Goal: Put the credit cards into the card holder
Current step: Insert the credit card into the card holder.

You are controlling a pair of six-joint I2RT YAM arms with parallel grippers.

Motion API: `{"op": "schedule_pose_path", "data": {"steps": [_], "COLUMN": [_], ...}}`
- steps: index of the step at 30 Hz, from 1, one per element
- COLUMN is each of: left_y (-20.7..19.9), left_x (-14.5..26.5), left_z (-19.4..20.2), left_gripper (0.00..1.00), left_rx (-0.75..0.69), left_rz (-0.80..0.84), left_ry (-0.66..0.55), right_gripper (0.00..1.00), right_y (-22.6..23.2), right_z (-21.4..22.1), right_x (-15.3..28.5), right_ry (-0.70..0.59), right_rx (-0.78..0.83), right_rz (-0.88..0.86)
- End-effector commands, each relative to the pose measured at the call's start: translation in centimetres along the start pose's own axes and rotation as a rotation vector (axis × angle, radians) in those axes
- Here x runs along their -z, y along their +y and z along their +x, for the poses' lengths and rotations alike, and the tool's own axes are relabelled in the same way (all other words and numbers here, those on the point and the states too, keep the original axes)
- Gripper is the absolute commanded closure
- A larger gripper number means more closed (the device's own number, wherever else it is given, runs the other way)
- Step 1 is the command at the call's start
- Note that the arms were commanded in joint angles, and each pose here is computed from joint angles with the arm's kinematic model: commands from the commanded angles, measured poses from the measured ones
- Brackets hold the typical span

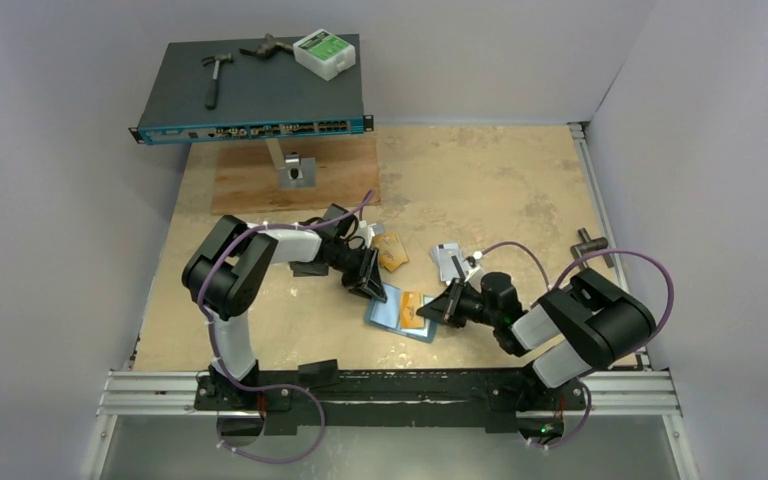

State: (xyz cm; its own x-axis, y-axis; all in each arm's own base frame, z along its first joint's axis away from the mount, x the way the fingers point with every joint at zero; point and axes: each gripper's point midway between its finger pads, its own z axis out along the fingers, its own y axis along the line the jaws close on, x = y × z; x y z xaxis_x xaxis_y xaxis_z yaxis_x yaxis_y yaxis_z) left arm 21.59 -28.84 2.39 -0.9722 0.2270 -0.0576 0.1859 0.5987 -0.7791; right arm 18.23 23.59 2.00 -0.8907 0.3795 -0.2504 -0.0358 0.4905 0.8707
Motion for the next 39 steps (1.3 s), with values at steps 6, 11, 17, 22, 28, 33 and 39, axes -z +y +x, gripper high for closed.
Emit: {"op": "schedule_pose_path", "data": {"steps": [6,11,17,22,28,33,39], "left_y": [-1.4,-1.3,-1.5,-1.2,-0.7,-1.0,-2.5], "left_x": [0.2,-0.1,-0.1,-0.4,-1.3,-1.5,0.8], "left_z": [0.2,0.2,0.1,0.2,0.1,-0.4,-0.2], "left_gripper": [0.77,0.77,0.79,0.80,0.82,0.82,0.39], "left_rx": [-0.020,-0.008,-0.007,0.008,0.040,0.040,-0.040], "left_rz": [0.050,0.054,0.065,0.073,0.078,0.097,0.111], "left_ry": [0.001,0.004,-0.003,-0.008,-0.006,-0.027,-0.020], "right_gripper": [1.00,1.00,1.00,1.00,1.00,1.00,1.00], "right_y": [-1.0,-1.2,-1.7,-1.5,-0.8,-0.1,0.1], "right_z": [-0.3,0.1,0.8,1.1,-0.3,-1.3,-1.5], "right_x": [-0.1,0.7,0.3,-0.1,0.1,0.8,1.2], "right_ry": [-0.026,-0.013,0.018,0.018,-0.079,-0.159,-0.172], "right_rx": [0.044,0.073,0.048,-0.010,-0.081,-0.134,-0.094], "right_rz": [0.113,0.157,0.154,0.126,0.101,0.089,0.127]}}
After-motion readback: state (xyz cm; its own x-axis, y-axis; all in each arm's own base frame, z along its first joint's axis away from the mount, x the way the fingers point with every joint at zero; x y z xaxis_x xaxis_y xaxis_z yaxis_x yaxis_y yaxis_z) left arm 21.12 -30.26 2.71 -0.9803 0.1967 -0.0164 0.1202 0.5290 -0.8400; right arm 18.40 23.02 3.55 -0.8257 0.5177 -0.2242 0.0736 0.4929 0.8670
